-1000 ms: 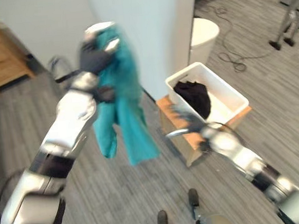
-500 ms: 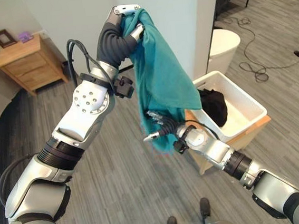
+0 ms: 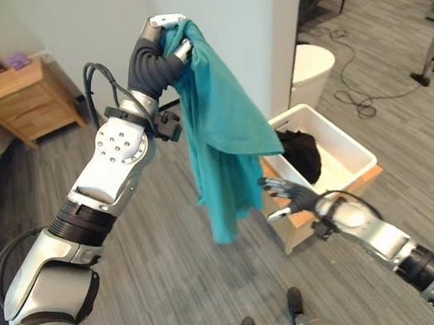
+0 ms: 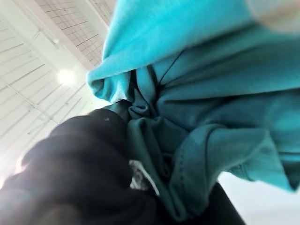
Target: Pick up bed clothes into laundry basket.
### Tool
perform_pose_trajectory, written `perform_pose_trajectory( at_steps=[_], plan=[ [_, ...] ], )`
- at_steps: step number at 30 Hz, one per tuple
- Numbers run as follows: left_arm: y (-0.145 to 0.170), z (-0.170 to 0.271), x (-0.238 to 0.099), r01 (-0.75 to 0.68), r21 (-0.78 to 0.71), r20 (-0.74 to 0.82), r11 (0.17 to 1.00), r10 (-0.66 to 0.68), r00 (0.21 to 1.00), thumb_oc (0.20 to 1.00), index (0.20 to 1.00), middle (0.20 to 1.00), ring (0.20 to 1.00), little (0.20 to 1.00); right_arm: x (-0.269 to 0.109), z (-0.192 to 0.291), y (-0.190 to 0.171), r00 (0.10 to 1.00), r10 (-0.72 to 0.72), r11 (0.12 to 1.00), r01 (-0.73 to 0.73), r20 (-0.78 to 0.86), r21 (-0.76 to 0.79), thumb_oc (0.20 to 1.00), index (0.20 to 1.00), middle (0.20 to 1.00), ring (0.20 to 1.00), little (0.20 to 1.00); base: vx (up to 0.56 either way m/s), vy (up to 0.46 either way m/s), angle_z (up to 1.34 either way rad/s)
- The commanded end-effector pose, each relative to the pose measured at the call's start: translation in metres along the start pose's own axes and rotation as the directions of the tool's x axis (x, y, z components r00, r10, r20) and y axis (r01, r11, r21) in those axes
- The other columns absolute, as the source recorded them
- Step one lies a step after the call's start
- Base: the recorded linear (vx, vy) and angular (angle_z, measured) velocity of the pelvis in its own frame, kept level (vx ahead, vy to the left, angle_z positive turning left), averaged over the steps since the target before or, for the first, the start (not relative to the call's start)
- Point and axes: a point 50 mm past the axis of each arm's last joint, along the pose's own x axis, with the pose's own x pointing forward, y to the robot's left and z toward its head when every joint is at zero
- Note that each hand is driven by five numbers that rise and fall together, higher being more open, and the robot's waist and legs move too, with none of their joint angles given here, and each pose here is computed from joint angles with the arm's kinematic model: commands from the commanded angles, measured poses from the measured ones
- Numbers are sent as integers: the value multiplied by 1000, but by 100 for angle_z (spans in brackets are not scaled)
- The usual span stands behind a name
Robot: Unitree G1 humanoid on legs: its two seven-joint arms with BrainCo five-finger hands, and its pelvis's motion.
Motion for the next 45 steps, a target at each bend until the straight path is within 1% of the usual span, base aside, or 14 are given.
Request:
perform_pose_trajectory(
  at_steps=[1, 2, 6, 10, 12, 15, 17, 20, 26, 30, 32, 38, 40, 45],
  plan=[
    [18, 26, 15, -45, 7, 111, 999, 44, 993, 200, 200, 200, 200, 200, -1, 19, -8, 991, -30, 998, 21, 130, 64, 1000, 1000, 1000, 1000, 1000, 14, 16, -18],
    [19, 25, 13, -39, 12, 105, 999, 38, 994, 200, 200, 200, 200, 200, -12, 18, -24, 987, -101, 995, 97, 126, 36, 1000, 1000, 1000, 1000, 1000, 15, 8, -8],
    [19, 24, 12, -38, 11, 99, 999, 37, 994, 200, 200, 200, 200, 200, -23, 5, -42, 973, -212, 975, 205, 87, 83, 1000, 1000, 1000, 1000, 1000, 5, 2, -1],
    [19, 28, 12, -31, 10, 111, 999, 30, 993, 200, 200, 200, 200, 200, -21, 15, -62, 942, -315, 949, 314, 113, 30, 1000, 1000, 1000, 1000, 1000, 0, 0, 0],
    [19, 29, 12, -31, 16, 115, 999, 29, 993, 200, 200, 200, 200, 200, -18, 15, -63, 939, -326, 945, 324, 110, 38, 1000, 1000, 1000, 1000, 1000, 0, 0, 0],
    [16, 37, 14, -24, 24, 148, 999, 20, 989, 200, 200, 200, 200, 200, 0, 17, -68, 907, -409, 913, 404, 101, 66, 1000, 1000, 1000, 1000, 1000, 0, 0, 0],
    [10, 42, 17, -11, 22, 171, 1000, 7, 985, 200, 200, 200, 200, 200, 14, 19, -66, 899, -429, 901, 418, 94, 115, 1000, 1000, 1000, 1000, 1000, 0, 0, 0],
    [5, 48, 19, -2, 8, 200, 1000, 0, 980, 200, 200, 200, 200, 200, 27, 31, -67, 883, -458, 889, 451, 108, 84, 1000, 1000, 1000, 1000, 1000, 0, 0, 0],
    [-4, 56, 22, 16, -5, 242, 1000, -14, 970, 200, 200, 200, 200, 200, 46, 43, -57, 890, -438, 899, 428, 128, 96, 1000, 1000, 1000, 1000, 1000, 0, 0, 0],
    [-12, 60, 25, 33, -6, 265, 999, -30, 964, 200, 200, 200, 200, 200, 60, 47, -35, 926, -352, 934, 340, 132, 110, 1000, 1000, 1000, 1000, 1000, 0, 0, 0],
    [-13, 61, 26, 36, -4, 268, 999, -34, 963, 200, 200, 200, 200, 200, 62, 48, -32, 930, -341, 938, 328, 135, 110, 1000, 1000, 1000, 1000, 1000, 0, 0, 0],
    [-23, 67, 31, 67, -27, 299, 997, -56, 953, 200, 200, 200, 200, 200, 86, 71, -8, 960, -222, 974, 208, 172, 92, 1000, 1000, 1000, 1000, 1000, 0, 0, 0],
    [-33, 69, 35, 99, -51, 306, 994, -79, 949, 200, 200, 200, 200, 200, 103, 92, 17, 971, -119, 993, 114, 206, 33, 1000, 1000, 1000, 1000, 1000, 0, 0, 0],
    [-40, 74, 36, 117, -63, 330, 991, -90, 940, 200, 200, 200, 200, 200, 112, 110, 21, 965, -115, 993, 113, 235, 22, 1000, 1000, 1000, 1000, 1000, 0, 0, 0]
  ],
)
